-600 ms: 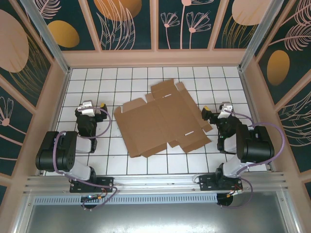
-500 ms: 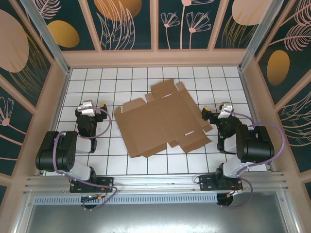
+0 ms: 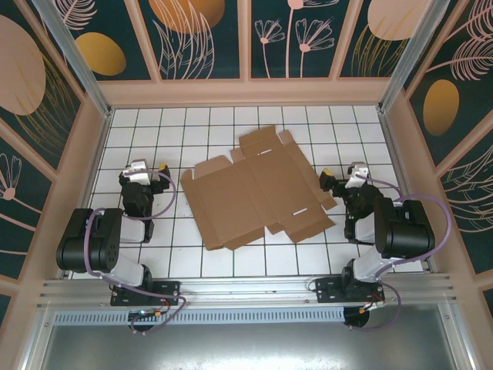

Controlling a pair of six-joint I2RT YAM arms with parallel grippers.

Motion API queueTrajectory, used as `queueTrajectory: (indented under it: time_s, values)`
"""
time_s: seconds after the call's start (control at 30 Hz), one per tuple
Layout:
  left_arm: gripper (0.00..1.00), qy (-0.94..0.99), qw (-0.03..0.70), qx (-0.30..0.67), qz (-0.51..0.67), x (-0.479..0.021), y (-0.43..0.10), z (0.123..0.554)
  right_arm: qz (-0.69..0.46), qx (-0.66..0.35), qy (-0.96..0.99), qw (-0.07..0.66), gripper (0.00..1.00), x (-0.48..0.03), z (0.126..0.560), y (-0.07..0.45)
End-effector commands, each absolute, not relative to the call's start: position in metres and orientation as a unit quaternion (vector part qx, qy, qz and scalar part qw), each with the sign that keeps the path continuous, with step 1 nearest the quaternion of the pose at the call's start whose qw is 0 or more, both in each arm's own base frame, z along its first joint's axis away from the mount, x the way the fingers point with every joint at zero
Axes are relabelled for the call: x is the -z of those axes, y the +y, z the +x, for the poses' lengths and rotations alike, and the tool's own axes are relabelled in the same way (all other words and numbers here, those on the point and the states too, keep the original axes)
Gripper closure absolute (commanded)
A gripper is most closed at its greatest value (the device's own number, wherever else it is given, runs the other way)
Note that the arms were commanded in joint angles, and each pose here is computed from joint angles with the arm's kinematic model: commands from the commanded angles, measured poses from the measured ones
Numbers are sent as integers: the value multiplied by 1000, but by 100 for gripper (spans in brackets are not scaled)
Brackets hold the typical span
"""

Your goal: Fold the paper box

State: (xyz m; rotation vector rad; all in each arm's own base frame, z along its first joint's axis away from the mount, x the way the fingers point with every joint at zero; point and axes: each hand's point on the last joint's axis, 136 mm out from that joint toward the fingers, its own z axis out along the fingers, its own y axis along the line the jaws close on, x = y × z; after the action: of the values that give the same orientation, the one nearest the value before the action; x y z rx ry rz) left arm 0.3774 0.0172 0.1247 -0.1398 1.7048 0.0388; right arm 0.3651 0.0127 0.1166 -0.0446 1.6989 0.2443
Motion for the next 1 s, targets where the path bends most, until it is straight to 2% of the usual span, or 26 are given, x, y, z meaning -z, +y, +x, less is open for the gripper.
queueTrajectory:
  time_s: [0.0,0.57,0.73,0.8,0.9,0.97]
  values:
    - [1,738,671,-15,-64,-136,18,378,-24,-98,737,668,1,-128,370,12]
    - [1,738,672,-15,-64,-136,18,378,-2,-115,716,689,1,-137,358,0]
    - [1,741,670,-5,-42,-142,11,380,-30,-106,729,675,1,-133,366,14]
    - [1,750,661,-1,-26,-152,5,382,-27,-89,728,680,1,-143,366,15]
    - [1,722,692,-13,10,-206,-20,377,-15,-65,736,673,1,-176,377,18]
    - [1,688,721,31,82,-251,-68,366,-4,-90,710,698,1,-219,380,38]
